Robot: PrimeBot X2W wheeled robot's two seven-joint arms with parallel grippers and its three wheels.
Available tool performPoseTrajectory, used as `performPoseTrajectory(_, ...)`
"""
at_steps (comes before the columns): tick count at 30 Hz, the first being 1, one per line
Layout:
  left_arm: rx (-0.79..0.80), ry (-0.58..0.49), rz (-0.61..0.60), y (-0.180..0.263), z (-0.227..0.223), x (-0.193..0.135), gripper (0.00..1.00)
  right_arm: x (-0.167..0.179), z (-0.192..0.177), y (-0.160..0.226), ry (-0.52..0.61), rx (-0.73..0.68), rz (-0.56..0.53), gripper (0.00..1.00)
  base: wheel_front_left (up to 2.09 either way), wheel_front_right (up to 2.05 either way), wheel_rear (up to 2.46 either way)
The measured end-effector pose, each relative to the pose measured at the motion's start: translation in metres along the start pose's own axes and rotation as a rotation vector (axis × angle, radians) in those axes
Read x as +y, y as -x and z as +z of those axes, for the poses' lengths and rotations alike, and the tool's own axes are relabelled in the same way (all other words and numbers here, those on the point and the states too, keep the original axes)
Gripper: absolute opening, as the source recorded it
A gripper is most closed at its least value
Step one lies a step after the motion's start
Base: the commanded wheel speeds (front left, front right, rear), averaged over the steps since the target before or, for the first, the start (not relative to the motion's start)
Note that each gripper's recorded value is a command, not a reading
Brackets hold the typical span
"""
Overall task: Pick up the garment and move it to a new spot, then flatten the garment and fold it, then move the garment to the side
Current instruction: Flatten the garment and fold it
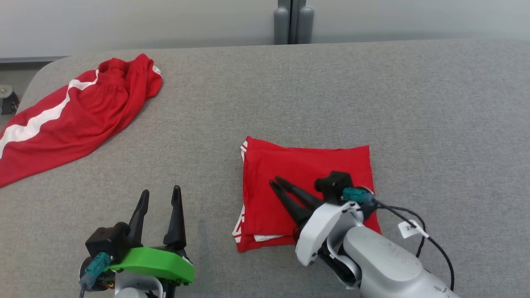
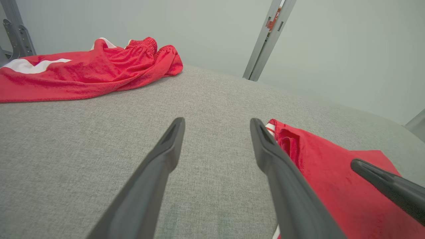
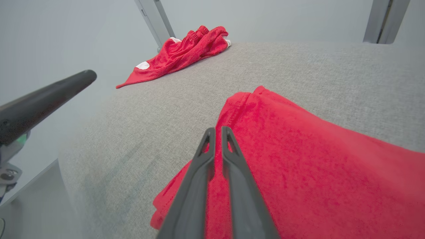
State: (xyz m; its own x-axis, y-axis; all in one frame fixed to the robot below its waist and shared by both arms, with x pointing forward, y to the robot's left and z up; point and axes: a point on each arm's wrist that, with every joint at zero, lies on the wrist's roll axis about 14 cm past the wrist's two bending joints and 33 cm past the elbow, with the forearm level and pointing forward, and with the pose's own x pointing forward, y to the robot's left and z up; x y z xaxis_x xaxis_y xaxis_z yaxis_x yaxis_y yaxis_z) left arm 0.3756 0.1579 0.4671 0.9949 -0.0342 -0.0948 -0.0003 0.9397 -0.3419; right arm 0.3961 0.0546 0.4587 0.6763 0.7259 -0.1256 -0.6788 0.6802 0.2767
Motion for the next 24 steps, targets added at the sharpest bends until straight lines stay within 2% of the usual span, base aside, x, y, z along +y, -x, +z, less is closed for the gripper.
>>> performPoseTrajectory(8,-0.013,0.001,-0.061,-0.009,0.000,-0.023,1.00,-0.076,0.058,0.046,-0.002,-0.228,-0.278,1.00,0.00,0.00,0.00)
performPoseTrajectory(13,-0.022,-0.018,-0.069,-0.014,0.002,-0.026,1.00,-0.111,0.067,0.100,0.010,-0.314,-0.465,1.00,0.00,0.00,0.00)
performPoseTrajectory(19,-0.041,-0.037,-0.057,-0.010,0.004,-0.024,1.00,-0.128,0.064,0.144,0.046,-0.345,-0.597,1.00,0.00,0.00,0.00)
performPoseTrajectory(24,-0.045,-0.042,-0.035,0.000,0.003,-0.018,1.00,-0.131,0.068,0.163,0.070,-0.366,-0.646,1.00,0.00,0.00,0.00)
